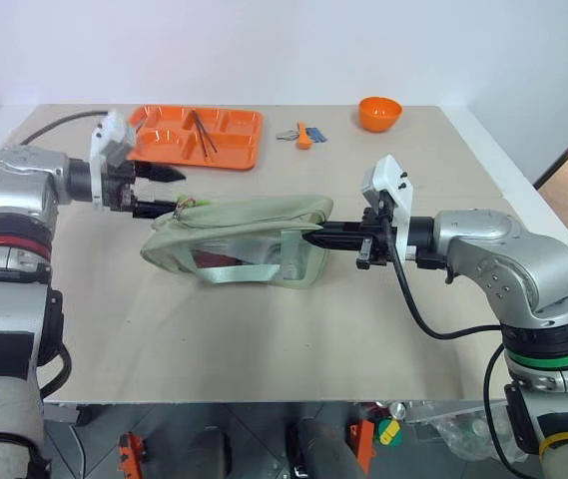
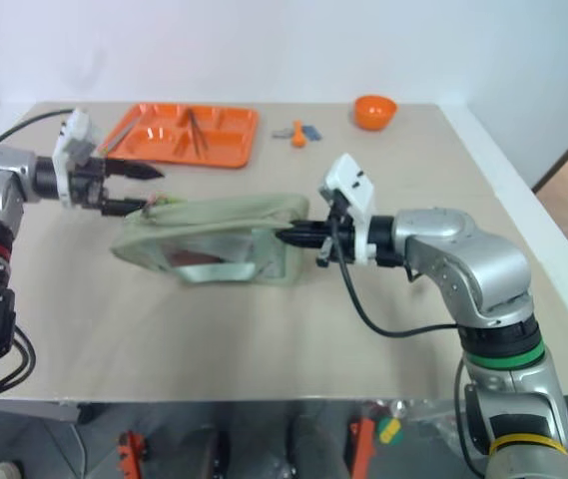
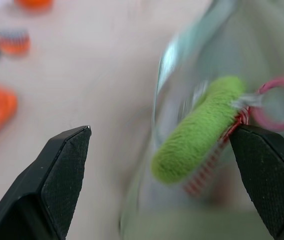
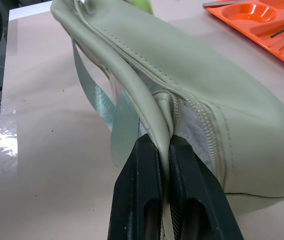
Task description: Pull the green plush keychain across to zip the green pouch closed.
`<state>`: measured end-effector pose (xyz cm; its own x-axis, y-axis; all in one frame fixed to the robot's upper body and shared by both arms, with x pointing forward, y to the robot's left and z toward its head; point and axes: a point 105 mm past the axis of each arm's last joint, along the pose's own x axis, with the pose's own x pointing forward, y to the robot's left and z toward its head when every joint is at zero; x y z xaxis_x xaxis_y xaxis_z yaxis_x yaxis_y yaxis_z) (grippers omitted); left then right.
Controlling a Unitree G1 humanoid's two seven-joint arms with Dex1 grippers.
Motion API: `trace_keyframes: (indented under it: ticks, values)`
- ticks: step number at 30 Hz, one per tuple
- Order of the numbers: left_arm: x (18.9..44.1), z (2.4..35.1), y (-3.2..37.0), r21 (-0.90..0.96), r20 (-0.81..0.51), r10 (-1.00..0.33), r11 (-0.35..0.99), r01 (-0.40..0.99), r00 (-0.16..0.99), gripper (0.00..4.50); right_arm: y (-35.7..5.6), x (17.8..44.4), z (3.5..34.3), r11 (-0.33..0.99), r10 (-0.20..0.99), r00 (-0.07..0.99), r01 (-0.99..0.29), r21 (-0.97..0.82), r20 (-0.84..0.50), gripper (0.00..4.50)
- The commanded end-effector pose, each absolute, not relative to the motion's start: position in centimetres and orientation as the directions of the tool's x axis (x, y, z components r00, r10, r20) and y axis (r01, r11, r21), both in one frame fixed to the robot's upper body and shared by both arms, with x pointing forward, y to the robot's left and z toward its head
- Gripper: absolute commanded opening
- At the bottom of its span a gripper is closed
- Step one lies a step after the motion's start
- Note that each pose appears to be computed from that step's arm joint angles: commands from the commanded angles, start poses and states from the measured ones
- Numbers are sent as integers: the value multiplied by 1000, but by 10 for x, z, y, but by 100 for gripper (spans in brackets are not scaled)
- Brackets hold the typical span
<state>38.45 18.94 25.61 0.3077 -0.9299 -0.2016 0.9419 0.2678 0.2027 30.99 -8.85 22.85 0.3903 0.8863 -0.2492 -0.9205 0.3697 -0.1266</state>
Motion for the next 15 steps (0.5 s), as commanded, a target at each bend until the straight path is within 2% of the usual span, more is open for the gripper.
trace_keyframes:
  ticks: [1, 7, 8, 10, 15]
  values:
    - [382, 258, 193, 200, -186, -935, 264, 944, 301, 450, -87, 308, 244, 359, 894, 393, -915, -182, -214, 3]
    - [382, 256, 199, 118, -143, -939, 299, 947, 314, 450, -88, 308, 242, 361, 892, 394, -916, -176, -221, 3]
    - [381, 255, 200, 94, -143, -939, 303, 948, 314, 399, -89, 308, 242, 363, 891, 395, -916, -174, -222, 0]
    - [380, 252, 200, 80, -148, -939, 300, 951, 309, 345, -89, 308, 241, 364, 890, 396, -915, -172, -225, 0]
    - [379, 248, 197, 77, -154, -944, 284, 956, 293, 177, -89, 308, 242, 364, 889, 396, -915, -171, -228, 0]
